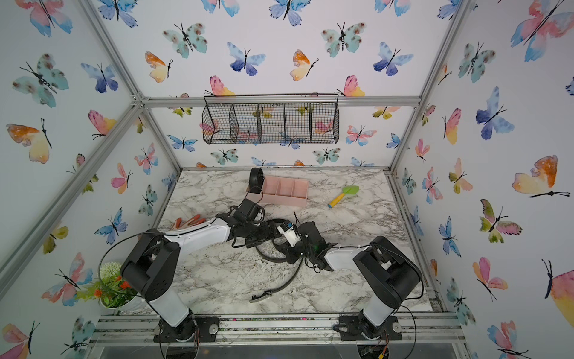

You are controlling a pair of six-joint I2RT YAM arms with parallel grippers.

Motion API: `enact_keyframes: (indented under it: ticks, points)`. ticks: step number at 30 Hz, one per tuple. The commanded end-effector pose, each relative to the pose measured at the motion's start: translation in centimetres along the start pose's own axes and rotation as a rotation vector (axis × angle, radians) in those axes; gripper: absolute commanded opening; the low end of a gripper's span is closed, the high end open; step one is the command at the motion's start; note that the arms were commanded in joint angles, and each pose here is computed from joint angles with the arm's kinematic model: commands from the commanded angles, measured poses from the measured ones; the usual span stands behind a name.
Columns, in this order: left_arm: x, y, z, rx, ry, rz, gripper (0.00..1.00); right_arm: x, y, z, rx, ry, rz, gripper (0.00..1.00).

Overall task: Place the belts into the storage roll
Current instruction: Roll the belt at the center of the board.

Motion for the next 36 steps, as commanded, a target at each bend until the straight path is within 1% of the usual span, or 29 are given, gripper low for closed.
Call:
enact_keyframes:
  ticks: [1,3,6,8,9,12,13,14,15,16,18,19,21,23,25,27,29,32,36]
  points:
    - [-0.4,3.2,0.1,0.054,0.032,-0.093,0.98,-0.7,0.3,0.4,-0.012,0.015,-0.012,0.03]
    - [-0.4,5.5,0.6,0.065,0.044,-0.160,0.98,-0.7,0.3,0.4,-0.008,0.021,-0.006,0.03]
    - [0.4,9.1,1.1,0.078,0.039,-0.309,0.98,-0.6,0.3,0.3,-0.002,0.027,0.005,0.03]
    - [1.6,10.1,1.7,0.145,0.004,-0.369,0.98,-0.5,0.3,0.1,0.011,0.031,0.013,0.03]
    - [1.9,10.8,1.3,0.228,-0.041,-0.414,0.98,-0.5,0.3,0.1,0.020,0.035,0.015,0.03]
    - [4.3,10.4,3.1,0.362,-0.020,-0.442,0.98,-0.7,0.3,-0.1,0.035,0.043,0.021,0.03]
    - [4.8,10.2,3.3,0.401,-0.038,-0.438,0.98,-0.8,0.3,-0.2,0.036,0.045,0.023,0.03]
    - [5.4,9.8,3.5,0.421,-0.064,-0.411,0.98,-0.8,0.2,-0.2,0.037,0.050,0.029,0.03]
    - [5.9,9.6,3.4,0.427,-0.104,-0.354,0.98,-1.0,0.2,-0.3,0.042,0.052,0.033,0.03]
    - [6.1,9.3,3.8,0.375,-0.107,-0.327,0.98,-1.1,0.2,-0.4,0.045,0.055,0.035,0.03]
    - [7.2,8.4,3.7,0.326,-0.163,-0.265,0.98,-1.4,0.3,-0.6,0.049,0.060,0.032,0.03]
    - [7.9,8.1,3.2,0.311,-0.224,-0.240,0.98,-1.6,0.3,-0.7,0.049,0.063,0.032,0.03]
    - [9.6,7.6,1.9,0.209,-0.348,-0.240,0.98,-1.9,0.4,-1.0,0.053,0.063,0.039,0.03]
    - [11.4,6.7,0.7,0.115,-0.467,-0.209,0.98,-2.2,0.6,-1.4,0.052,0.065,0.043,0.03]
    - [12.6,5.6,0.2,0.035,-0.526,-0.151,1.00,-2.4,0.8,-1.7,0.047,0.062,0.047,0.03]
    - [13.7,4.6,-0.2,0.013,-0.570,-0.104,0.98,-2.6,0.9,-2.0,0.044,0.058,0.054,0.03]
    - [14.8,3.7,-0.7,-0.027,-0.633,-0.079,0.93,-2.6,0.9,-2.2,0.043,0.050,0.066,0.03]
    - [16.1,2.1,-0.9,-0.146,-0.708,-0.037,0.92,-2.5,0.9,-2.5,0.036,0.036,0.078,0.03]
    - [17.7,0.2,-1.7,-0.191,-0.793,0.000,0.92,-2.4,0.9,-2.9,0.025,0.014,0.078,0.03]
Point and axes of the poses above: each gripper's point midway between its finger pads, its own y axis back along the fingers, its own z axis along the line the jaws close on, x = y × z, the point moved 8 cm from there along y, back along the fingers, and after that the axes turned 2 degrees about y, right-handed, at the moved point
